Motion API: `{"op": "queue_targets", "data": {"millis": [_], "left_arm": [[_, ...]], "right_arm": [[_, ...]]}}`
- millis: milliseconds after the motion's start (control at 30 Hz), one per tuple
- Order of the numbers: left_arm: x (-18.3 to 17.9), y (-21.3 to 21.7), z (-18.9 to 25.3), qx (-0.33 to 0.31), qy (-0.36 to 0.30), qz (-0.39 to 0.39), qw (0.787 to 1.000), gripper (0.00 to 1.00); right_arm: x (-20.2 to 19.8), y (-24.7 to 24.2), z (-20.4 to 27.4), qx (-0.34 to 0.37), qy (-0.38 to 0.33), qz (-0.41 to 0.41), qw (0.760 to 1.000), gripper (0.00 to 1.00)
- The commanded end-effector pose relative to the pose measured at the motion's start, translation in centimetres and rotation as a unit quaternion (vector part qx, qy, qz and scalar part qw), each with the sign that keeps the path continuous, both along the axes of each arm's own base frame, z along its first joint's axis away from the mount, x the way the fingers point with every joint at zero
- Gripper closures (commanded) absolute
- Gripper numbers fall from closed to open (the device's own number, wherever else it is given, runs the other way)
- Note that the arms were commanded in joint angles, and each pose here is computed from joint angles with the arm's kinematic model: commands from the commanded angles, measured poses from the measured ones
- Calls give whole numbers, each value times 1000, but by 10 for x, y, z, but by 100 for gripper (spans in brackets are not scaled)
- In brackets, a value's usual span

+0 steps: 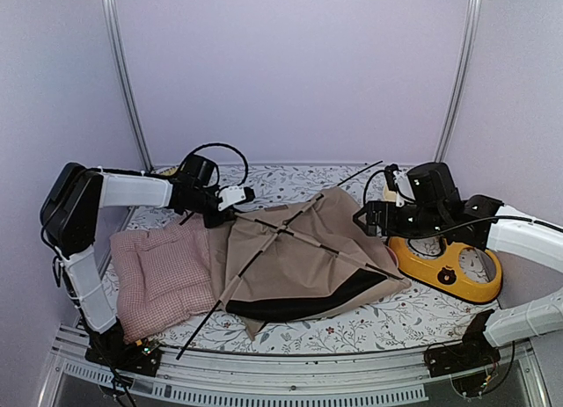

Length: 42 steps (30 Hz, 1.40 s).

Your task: Set up the pet tent

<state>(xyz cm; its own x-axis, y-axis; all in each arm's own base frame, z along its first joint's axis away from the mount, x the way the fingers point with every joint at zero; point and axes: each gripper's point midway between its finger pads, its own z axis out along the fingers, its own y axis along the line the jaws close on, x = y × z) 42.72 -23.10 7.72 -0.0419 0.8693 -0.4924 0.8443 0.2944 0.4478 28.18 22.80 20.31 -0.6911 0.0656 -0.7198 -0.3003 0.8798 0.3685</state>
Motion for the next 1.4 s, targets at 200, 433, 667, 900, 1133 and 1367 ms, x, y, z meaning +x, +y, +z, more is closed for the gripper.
{"op": "queue_targets", "data": {"millis": [200, 433, 667, 900, 1133, 1367], "left_arm": [[-3, -12, -17, 3, 7, -13, 1000, 87], [6, -15, 24, -23, -46, -5, 999, 100], [13, -16, 84, -45, -122, 2, 991, 100], [18, -14, 129, -62, -186, 20, 980, 100], [13, -20, 172, -79, -240, 28, 967, 100], [-3, -28, 197, -95, -265, 15, 959, 100]], "right_arm": [[4, -3, 6, 9, -14, -10, 1000, 3], [3, -3, 11, 18, -18, -12, 1000, 3], [8, 1, 33, 30, -39, -8, 999, 3], [20, 9, 81, 46, -89, 0, 995, 3], [27, 9, 137, 59, -152, -3, 987, 3], [26, 3, 165, 56, -187, -6, 981, 2]]}}
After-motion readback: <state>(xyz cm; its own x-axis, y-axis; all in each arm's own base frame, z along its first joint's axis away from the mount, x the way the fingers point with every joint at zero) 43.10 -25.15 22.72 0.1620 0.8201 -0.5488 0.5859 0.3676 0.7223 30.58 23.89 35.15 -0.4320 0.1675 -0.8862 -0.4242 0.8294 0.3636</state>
